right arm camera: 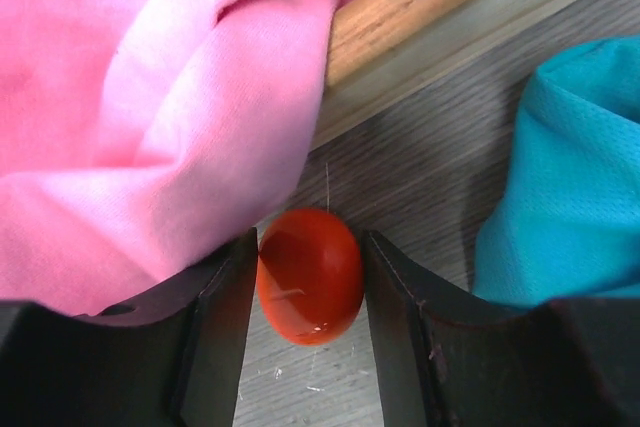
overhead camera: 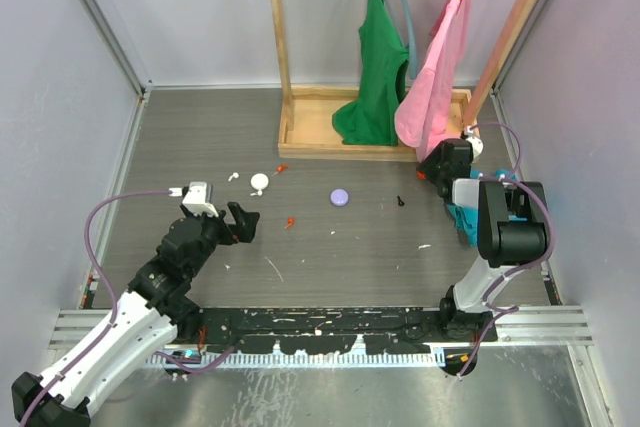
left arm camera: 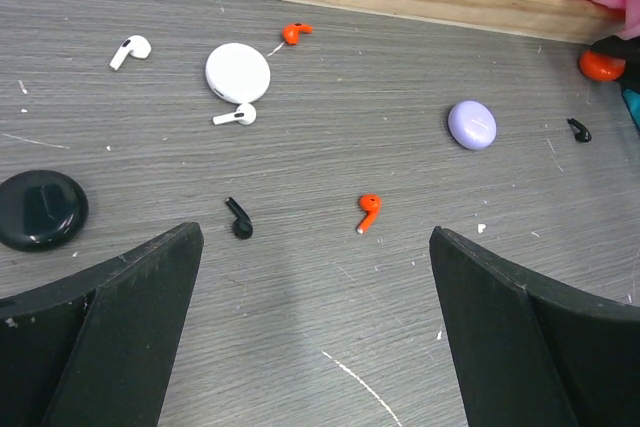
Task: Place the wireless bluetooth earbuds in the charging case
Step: Pick up the charging case at the center of the board.
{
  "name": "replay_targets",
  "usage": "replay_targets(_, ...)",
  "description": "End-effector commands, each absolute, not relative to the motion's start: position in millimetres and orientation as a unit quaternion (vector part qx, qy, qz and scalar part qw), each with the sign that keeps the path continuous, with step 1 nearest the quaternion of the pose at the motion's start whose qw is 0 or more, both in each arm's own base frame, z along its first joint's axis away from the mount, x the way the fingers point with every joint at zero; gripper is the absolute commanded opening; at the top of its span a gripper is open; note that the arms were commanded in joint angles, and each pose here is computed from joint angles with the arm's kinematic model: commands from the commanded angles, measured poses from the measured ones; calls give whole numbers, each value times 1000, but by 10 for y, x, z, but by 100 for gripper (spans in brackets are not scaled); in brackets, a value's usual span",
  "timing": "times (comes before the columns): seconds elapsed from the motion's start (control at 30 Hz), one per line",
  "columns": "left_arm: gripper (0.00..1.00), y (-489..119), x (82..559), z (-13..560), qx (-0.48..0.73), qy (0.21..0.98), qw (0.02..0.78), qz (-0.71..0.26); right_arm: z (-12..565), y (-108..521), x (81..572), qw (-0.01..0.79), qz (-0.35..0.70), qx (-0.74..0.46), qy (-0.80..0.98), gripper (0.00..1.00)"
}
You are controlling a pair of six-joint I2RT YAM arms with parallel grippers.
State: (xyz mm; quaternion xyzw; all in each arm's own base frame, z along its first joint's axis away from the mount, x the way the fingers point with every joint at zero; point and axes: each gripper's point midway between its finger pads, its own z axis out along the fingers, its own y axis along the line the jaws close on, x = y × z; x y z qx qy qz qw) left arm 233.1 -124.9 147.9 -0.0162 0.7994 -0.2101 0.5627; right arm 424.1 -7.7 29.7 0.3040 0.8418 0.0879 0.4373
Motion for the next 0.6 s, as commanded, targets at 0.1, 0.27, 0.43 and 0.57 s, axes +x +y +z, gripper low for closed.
replay_targets(0.1,98,-1266,2364,1760,-16,768,598,-228,158,50,4236,411,140,313,845,48)
replay_targets(0.27,98,-1270,2357,1760,-16,767,598,-231,184,76,4147,415,172,323,833,35)
replay_targets(0.43,98,-1301,2349,1776,-12,766,597,-239,275,175,3992,421,202,312,827,25)
replay_targets(0.57,98,-1379,2344,1808,0,760,597,-256,355,313,3849,420,236,293,826,20)
